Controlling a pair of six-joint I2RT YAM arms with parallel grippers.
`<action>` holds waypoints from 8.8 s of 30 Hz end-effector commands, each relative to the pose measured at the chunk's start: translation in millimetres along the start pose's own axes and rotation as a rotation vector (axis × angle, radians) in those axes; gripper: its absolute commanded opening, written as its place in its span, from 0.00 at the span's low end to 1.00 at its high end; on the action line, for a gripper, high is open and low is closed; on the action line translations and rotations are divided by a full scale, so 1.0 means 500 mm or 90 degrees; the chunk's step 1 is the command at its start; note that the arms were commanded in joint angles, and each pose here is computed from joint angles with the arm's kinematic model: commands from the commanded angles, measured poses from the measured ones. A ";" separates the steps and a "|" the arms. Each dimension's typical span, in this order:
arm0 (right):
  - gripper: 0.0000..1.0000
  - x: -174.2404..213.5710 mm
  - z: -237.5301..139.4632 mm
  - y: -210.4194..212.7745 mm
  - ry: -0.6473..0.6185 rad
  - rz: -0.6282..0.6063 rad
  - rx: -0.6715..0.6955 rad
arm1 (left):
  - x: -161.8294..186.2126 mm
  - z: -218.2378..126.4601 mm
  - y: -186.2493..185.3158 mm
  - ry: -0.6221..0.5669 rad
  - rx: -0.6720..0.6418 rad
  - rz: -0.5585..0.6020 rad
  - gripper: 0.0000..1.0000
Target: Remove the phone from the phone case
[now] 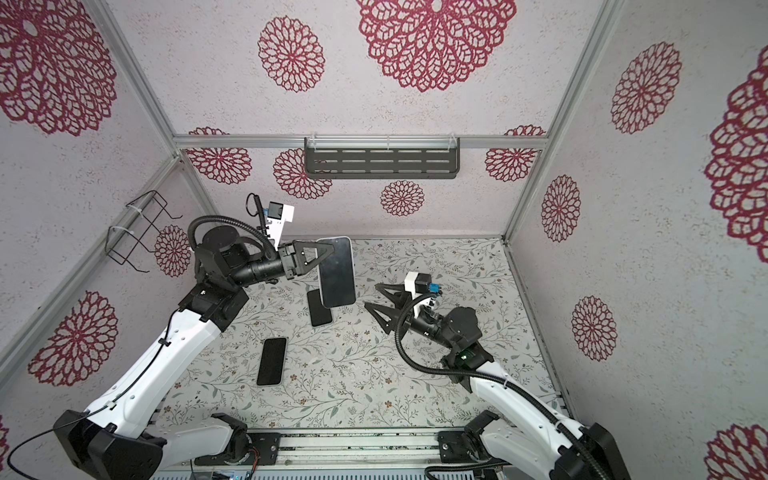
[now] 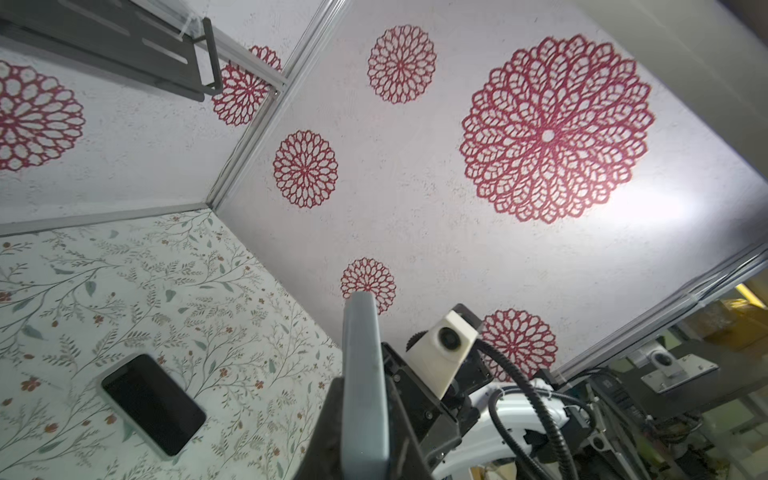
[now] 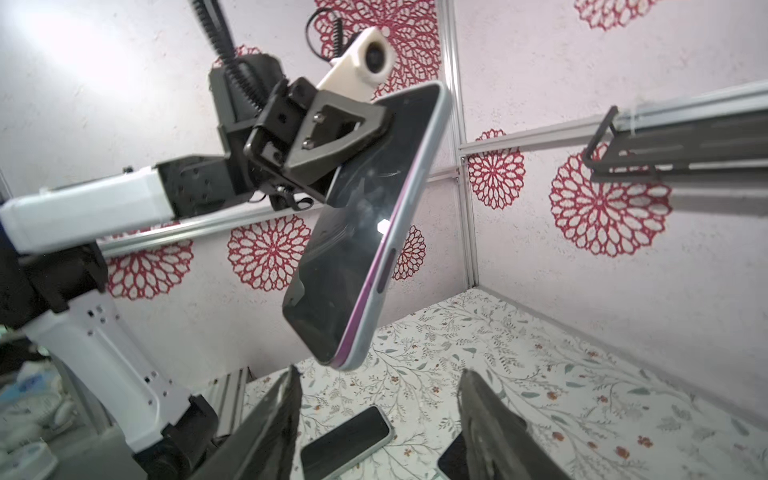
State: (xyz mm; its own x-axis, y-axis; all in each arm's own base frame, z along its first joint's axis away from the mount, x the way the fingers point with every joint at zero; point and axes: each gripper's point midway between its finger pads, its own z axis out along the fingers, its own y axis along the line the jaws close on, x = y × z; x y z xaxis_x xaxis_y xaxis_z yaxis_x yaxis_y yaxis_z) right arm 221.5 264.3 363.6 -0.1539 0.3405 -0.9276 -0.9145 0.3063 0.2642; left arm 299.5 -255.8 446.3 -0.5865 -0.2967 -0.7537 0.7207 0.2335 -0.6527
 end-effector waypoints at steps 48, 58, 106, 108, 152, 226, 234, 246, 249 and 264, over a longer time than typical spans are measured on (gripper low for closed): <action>0.61 -0.051 0.035 0.047 -0.084 0.228 -0.114 | -0.040 0.026 -0.089 -0.094 0.123 0.007 0.00; 0.61 -0.050 0.051 0.025 -0.091 0.237 -0.094 | -0.024 0.028 -0.104 -0.078 0.140 0.003 0.00; 0.00 0.212 -0.081 -0.047 0.055 0.459 0.115 | 0.363 0.084 0.292 0.069 -0.188 -0.184 0.26; 0.00 0.232 -0.090 -0.059 0.062 0.472 0.138 | 0.382 0.087 0.310 0.071 -0.199 -0.197 0.44; 0.00 0.415 -0.155 -0.131 0.146 0.604 0.302 | 0.625 0.063 0.252 0.361 -0.318 0.084 0.80; 0.00 0.454 -0.230 -0.147 0.172 0.620 0.420 | 0.597 -0.171 0.272 0.500 -0.794 0.528 0.00; 0.00 0.478 -0.236 -0.141 0.186 0.643 0.428 | 0.656 -0.146 0.274 0.568 -0.782 0.577 0.00; 0.00 0.507 -0.231 -0.136 0.211 0.659 0.429 | 0.746 -0.116 0.254 0.632 -0.705 0.563 0.00; 0.00 0.516 -0.230 -0.135 0.220 0.662 0.430 | 0.763 -0.107 0.257 0.639 -0.707 0.554 0.05; 0.00 0.550 -0.239 -0.129 0.246 0.674 0.443 | 0.818 -0.082 0.264 0.634 -0.681 0.503 0.23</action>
State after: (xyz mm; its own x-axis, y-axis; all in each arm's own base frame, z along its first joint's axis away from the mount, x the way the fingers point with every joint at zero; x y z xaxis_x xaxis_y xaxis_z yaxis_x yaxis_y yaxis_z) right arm 193.2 228.0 53.7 -0.8739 0.4553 -0.1703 0.0942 0.5022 0.8596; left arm 148.6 -295.0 57.6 -0.5019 0.7880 -0.3566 0.5967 0.6139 0.5167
